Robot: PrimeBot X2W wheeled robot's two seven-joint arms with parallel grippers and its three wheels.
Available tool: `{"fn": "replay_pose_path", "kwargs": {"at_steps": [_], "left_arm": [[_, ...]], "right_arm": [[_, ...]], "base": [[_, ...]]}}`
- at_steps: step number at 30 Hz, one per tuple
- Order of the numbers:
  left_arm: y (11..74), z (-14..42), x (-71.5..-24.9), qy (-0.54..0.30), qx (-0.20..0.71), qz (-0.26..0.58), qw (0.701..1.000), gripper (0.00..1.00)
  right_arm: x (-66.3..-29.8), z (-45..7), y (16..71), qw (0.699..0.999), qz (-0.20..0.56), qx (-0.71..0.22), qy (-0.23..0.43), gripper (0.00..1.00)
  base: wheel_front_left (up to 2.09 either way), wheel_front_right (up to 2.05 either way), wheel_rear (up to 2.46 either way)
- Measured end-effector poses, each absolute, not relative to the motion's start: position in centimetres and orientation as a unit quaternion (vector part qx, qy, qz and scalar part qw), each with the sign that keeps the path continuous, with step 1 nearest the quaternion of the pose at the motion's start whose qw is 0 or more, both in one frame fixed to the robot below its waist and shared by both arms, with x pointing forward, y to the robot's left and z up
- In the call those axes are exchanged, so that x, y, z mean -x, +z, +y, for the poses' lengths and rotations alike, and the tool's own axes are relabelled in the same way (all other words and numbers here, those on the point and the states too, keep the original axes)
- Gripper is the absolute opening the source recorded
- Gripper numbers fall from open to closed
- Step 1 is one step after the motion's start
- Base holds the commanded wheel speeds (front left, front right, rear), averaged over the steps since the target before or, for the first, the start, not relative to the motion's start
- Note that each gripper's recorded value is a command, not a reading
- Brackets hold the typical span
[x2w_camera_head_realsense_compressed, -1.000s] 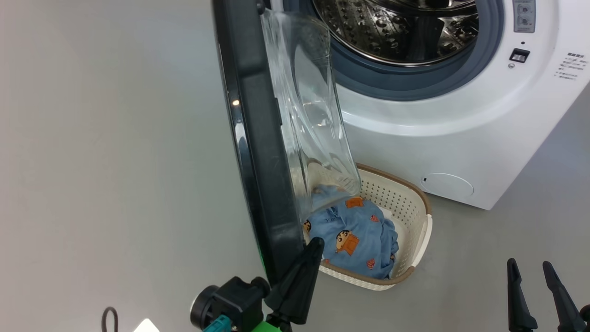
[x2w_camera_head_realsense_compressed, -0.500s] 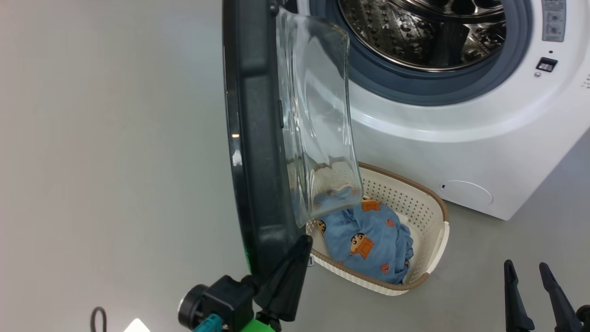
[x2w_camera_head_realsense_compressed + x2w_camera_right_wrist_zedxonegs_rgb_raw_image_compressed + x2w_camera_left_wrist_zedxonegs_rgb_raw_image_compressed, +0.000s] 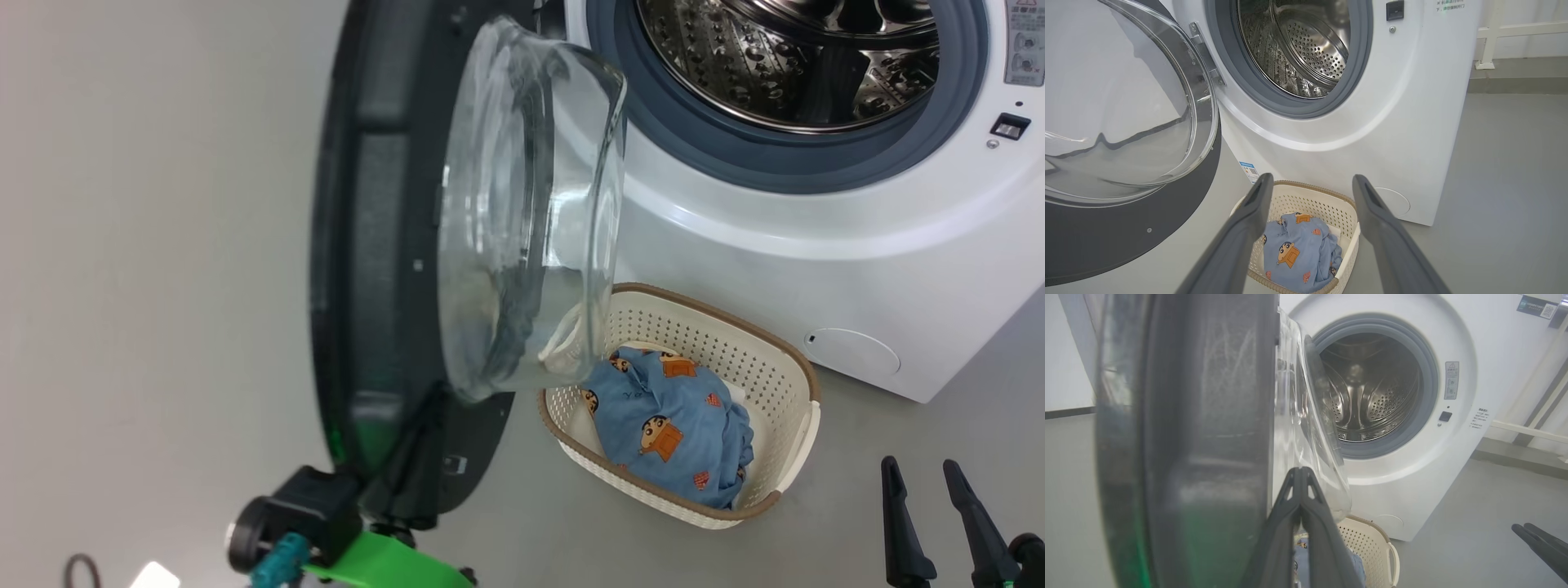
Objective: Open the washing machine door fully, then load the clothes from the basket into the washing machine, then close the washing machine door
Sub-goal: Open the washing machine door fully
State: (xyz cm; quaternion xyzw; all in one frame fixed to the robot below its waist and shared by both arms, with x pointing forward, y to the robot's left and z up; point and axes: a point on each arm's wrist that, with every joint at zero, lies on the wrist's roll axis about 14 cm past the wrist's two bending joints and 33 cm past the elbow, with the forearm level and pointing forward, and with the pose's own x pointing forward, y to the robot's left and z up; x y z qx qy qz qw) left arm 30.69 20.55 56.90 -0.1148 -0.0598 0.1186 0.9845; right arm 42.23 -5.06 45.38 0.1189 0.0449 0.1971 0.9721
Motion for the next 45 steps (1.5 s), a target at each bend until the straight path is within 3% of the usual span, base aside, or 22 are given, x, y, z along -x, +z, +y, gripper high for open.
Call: {"fn": "replay_pose_path", "kwargs": {"at_steps": [21, 45], "left_arm": [[53.7, 32.4, -29.2, 0.303, 0.075, -0.049, 0.949, 0.0], [53.8, 38.5, -32.7, 0.372, 0.056, -0.06, 0.925, 0.0]], "right_arm": [[-43.8, -5.1, 44.3, 0.971, 0.05, -0.096, 0.215, 1.0], [-44.2, -8.1, 42.6, 0.977, 0.065, -0.081, 0.184, 1.0]], "base": [[0.0, 0.0, 0.0], [0.0, 0.0, 0.0]]}}
